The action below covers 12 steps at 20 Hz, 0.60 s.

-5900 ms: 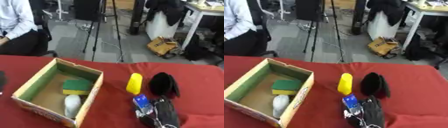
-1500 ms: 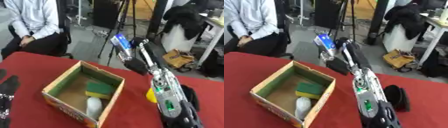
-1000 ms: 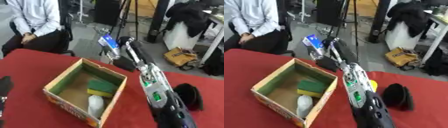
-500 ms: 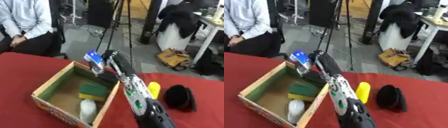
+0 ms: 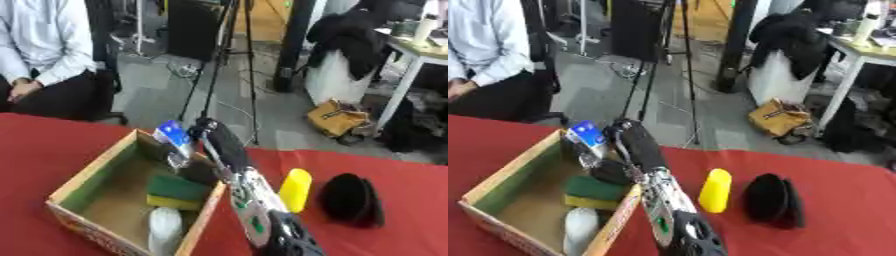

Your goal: Pick up objects on the table and place them in the box.

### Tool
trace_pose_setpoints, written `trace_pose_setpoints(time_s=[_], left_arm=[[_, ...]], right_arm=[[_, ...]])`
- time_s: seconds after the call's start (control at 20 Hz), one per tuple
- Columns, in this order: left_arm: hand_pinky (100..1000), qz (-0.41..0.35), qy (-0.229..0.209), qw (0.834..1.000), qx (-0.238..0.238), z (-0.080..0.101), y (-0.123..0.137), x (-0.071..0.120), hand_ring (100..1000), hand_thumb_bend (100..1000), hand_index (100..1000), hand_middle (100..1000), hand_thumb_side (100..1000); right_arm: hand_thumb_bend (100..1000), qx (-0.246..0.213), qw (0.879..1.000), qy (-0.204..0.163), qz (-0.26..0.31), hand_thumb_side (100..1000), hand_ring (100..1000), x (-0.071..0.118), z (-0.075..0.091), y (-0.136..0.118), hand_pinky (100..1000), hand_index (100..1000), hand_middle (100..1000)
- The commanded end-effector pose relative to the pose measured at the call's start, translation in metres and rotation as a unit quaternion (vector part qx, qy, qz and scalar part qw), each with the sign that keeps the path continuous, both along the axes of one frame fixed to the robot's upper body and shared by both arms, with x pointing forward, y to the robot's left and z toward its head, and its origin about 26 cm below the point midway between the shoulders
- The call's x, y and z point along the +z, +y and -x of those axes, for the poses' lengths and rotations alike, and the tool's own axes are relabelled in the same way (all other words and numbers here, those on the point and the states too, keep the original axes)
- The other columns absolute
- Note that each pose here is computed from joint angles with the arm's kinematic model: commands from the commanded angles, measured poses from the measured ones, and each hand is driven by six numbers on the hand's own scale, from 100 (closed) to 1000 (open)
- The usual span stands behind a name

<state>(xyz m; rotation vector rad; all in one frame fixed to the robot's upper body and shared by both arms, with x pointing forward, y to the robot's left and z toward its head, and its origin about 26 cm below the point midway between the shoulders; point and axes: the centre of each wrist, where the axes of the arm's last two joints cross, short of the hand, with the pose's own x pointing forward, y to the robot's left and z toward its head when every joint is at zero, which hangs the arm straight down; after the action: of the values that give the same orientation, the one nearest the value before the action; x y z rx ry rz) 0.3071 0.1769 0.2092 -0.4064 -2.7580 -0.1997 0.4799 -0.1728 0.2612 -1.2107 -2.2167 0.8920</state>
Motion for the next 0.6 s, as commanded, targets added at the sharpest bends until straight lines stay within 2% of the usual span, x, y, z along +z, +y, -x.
trace_pose_setpoints(time_s=[0.05, 0.35, 0.6], left_arm=[[999, 0.002, -0.015, 1.0, -0.011, 0.003, -0.003, 0.007, 945, 100, 854, 953, 914], [999, 0.003, -0.018, 1.0, -0.022, 0.003, -0.007, 0.009, 946, 100, 854, 953, 913], [1000, 0.003, -0.019, 0.999, -0.035, 0.004, -0.011, 0.01, 946, 100, 854, 954, 914]], right_arm=[[274, -0.003, 1.0, -0.028, 0.006, 809, 869, 0.013, -0.001, 0.0, 911, 595, 442], [259, -0.008, 0.998, -0.053, 0.02, 824, 860, 0.01, -0.006, 0.001, 903, 578, 437], [187, -0.007, 0.995, -0.089, 0.045, 861, 839, 0.006, -0.012, 0.003, 886, 525, 424]])
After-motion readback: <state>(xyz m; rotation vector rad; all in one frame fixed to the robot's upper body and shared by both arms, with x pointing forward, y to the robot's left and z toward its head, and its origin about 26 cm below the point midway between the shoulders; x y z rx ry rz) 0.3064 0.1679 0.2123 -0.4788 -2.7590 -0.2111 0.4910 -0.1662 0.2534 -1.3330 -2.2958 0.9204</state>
